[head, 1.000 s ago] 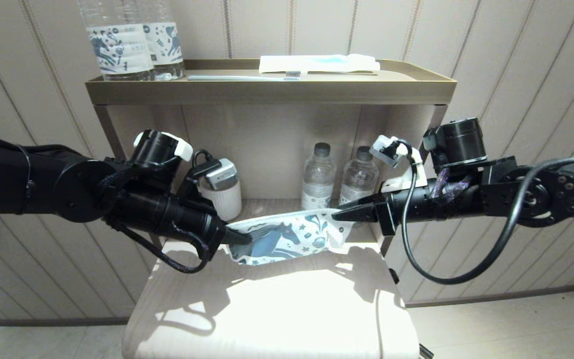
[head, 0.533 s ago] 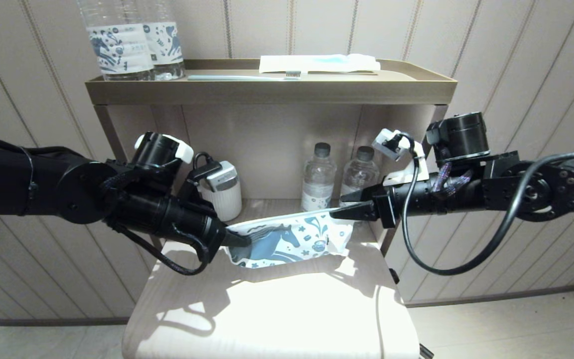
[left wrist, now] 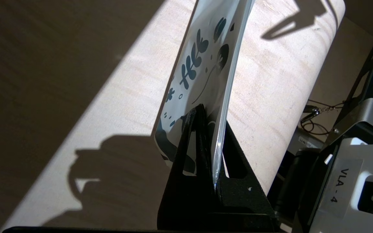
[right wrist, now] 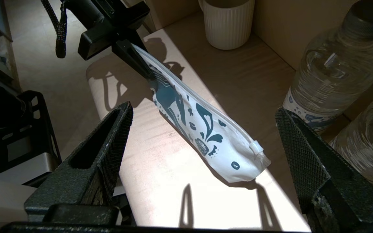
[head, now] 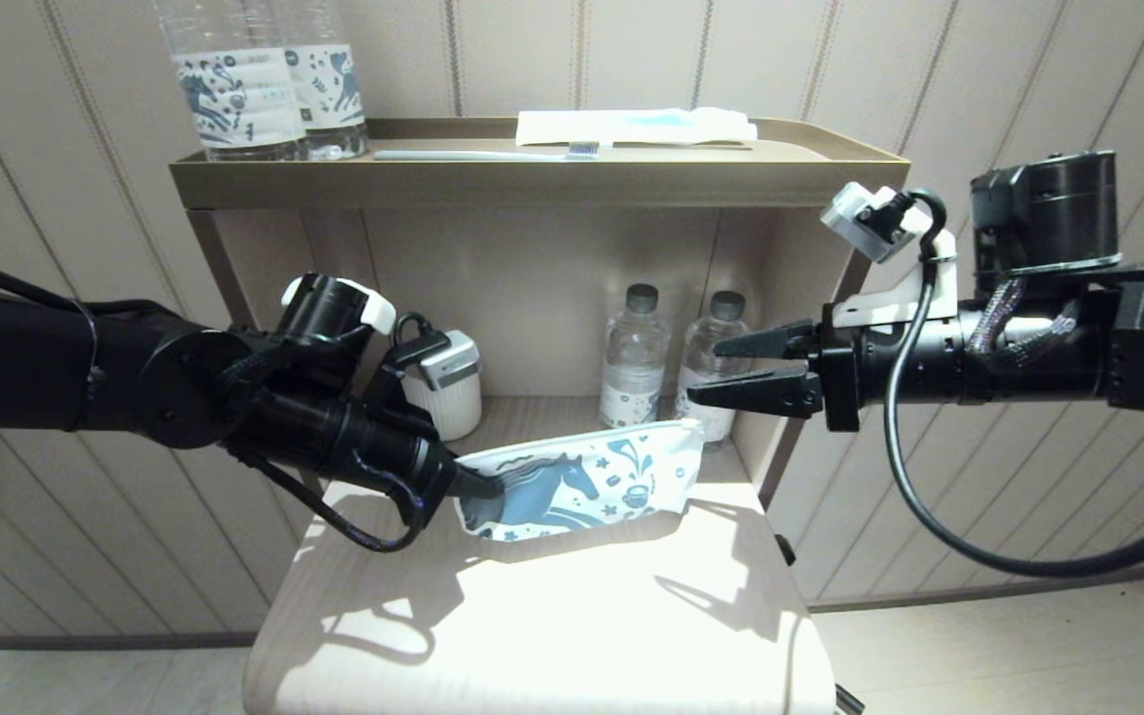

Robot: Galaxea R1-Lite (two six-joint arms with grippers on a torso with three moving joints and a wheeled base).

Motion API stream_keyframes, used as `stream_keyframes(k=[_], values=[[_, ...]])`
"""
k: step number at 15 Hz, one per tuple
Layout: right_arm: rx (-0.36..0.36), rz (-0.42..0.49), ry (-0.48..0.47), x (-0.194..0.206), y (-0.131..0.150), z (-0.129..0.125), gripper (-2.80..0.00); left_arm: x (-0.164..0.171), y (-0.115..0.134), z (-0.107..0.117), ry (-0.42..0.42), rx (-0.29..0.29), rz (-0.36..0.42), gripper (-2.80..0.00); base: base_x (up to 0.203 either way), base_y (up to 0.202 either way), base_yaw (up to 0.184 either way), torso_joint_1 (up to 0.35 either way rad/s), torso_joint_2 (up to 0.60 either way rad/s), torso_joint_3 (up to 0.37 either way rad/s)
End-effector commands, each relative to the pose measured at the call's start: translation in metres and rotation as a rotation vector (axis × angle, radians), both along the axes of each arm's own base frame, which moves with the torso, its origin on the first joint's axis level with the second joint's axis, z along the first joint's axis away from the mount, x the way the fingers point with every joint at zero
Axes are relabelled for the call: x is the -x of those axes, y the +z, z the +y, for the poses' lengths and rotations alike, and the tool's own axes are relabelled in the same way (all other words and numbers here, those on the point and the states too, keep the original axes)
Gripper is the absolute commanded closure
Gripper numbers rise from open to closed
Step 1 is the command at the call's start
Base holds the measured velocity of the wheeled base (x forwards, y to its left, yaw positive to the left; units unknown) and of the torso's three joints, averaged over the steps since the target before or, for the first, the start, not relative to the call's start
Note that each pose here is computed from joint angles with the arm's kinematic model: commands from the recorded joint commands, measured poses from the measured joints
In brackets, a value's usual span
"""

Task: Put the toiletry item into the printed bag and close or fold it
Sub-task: Close the strorage bag and place it on the desk

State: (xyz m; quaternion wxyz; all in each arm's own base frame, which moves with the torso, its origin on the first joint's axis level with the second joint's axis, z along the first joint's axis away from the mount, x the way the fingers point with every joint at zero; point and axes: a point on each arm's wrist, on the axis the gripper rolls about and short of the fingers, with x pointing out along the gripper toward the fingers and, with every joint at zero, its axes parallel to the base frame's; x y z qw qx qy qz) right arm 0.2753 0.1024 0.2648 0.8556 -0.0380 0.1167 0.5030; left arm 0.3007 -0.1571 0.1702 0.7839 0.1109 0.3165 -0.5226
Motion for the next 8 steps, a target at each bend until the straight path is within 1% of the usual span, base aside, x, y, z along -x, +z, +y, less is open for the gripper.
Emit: stream_keyframes(k=[1,8], values=[[-0.008,-0.02,0.005,0.0057,0.0061,-0.0015,-2.8,-0.0006,-0.0019,-0.0009,-0.003,-0.001,0.006,0.0,0.0,0.0,0.0,0.0,0.0,0.0],[-0.01,-0.018,0.004,0.0048,0.0061,-0.0012,-2.8,-0.0007,-0.0012,-0.0061,-0.011,0.001,-0.011,0.0,0.0,0.0,0.0,0.0,0.0,0.0]])
